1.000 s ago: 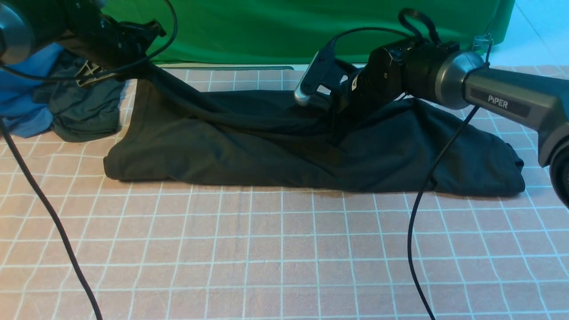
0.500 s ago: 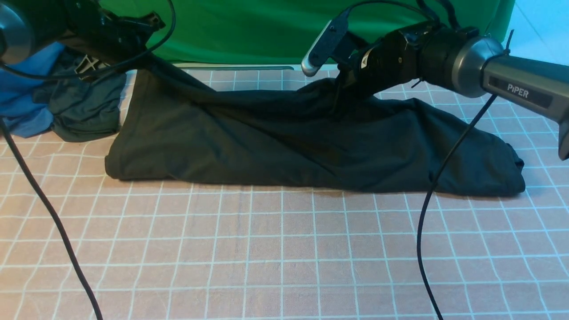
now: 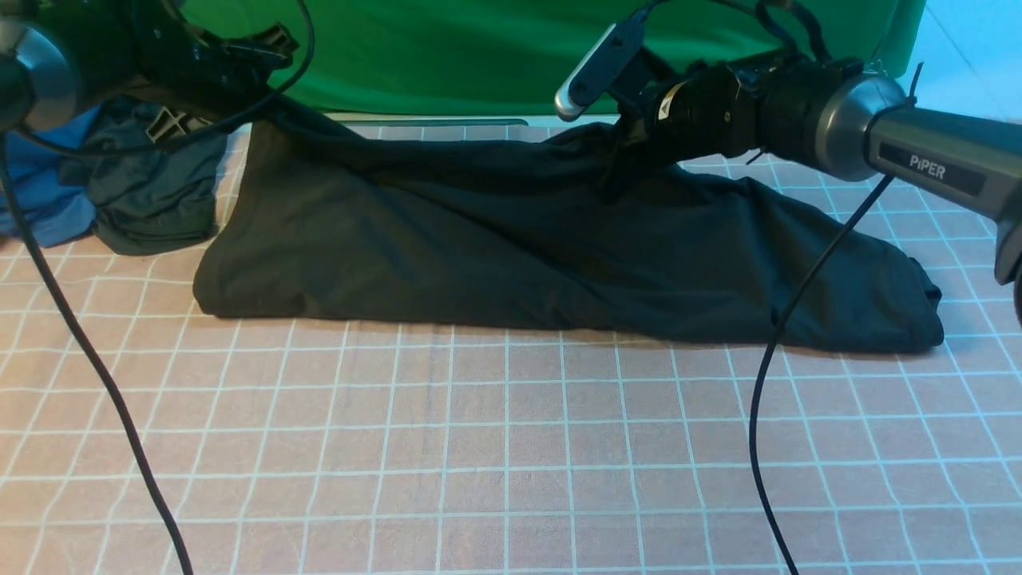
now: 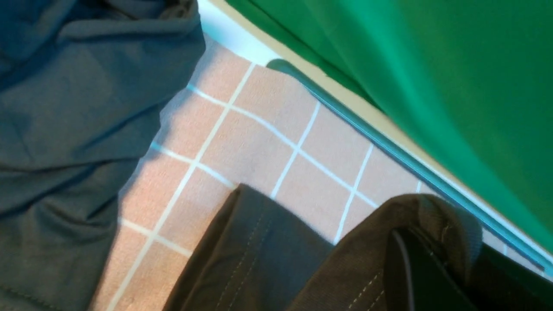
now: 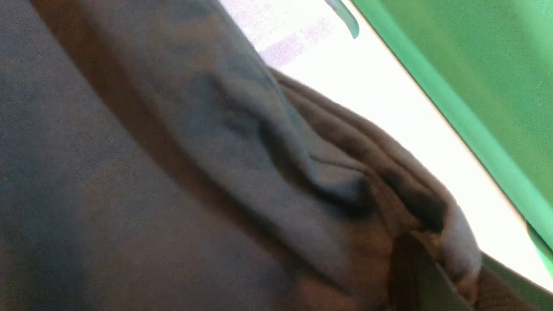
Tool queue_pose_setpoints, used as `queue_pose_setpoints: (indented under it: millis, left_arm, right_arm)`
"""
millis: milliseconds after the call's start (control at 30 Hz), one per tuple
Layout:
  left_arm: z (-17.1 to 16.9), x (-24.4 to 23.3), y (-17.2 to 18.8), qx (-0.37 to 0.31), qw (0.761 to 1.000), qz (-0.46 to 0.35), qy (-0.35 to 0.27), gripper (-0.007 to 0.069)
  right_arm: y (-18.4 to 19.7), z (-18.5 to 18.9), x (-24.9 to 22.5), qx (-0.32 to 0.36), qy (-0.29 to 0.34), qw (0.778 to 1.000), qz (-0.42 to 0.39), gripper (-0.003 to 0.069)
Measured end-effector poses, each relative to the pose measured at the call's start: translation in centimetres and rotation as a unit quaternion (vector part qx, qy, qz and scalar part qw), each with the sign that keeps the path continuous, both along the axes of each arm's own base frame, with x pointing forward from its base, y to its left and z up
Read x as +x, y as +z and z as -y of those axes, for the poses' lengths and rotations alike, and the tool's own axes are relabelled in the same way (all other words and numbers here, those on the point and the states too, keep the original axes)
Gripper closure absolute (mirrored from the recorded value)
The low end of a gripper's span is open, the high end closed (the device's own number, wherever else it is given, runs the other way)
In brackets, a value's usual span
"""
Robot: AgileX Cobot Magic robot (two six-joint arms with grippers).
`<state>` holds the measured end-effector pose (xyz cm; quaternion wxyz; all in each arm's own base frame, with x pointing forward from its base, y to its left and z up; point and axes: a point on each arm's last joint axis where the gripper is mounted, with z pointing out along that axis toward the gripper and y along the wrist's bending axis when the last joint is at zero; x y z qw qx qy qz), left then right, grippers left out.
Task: Fold a long-sleeved shirt over a pink coffee tablecloth.
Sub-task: 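Fold the black garment in half by bringing its near edge over to the far edge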
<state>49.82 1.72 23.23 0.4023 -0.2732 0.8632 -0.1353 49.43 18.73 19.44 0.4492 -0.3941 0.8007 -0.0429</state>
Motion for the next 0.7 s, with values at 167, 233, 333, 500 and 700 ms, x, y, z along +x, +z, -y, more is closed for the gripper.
queue_pose_setpoints:
  millis: [167, 233, 333, 500, 700]
  left_arm:
    - [-0.4, 0.2, -0.6, 0.006, 1.000, 0.002, 0.003, 0.0578]
    - [-0.4, 0.4, -0.9, 0.010, 1.000, 0.003, 0.003, 0.0578]
    - [-0.5, 0.5, -0.8, 0.014, 1.000, 0.011, 0.003, 0.0578]
    - [-0.6, 0.6, -1.1, 0.027, 1.000, 0.011, -0.002, 0.0576]
    - [-0.7, 1.0, -2.0, 0.045, 0.999, 0.015, -0.009, 0.0538]
  right_arm:
    - [-0.4, -0.1, 0.4, 0.008, -0.001, 1.000, 0.020, 0.0579]
    - [-0.6, 0.0, 0.7, 0.013, -0.004, 0.999, 0.030, 0.0579]
    - [-1.1, 0.1, 0.9, 0.018, -0.007, 0.999, 0.036, 0.0579]
    - [-1.7, 0.1, 1.2, 0.023, -0.008, 0.999, 0.047, 0.0579]
    - [-1.6, -0.1, 1.6, 0.037, -0.009, 0.996, 0.079, 0.0567]
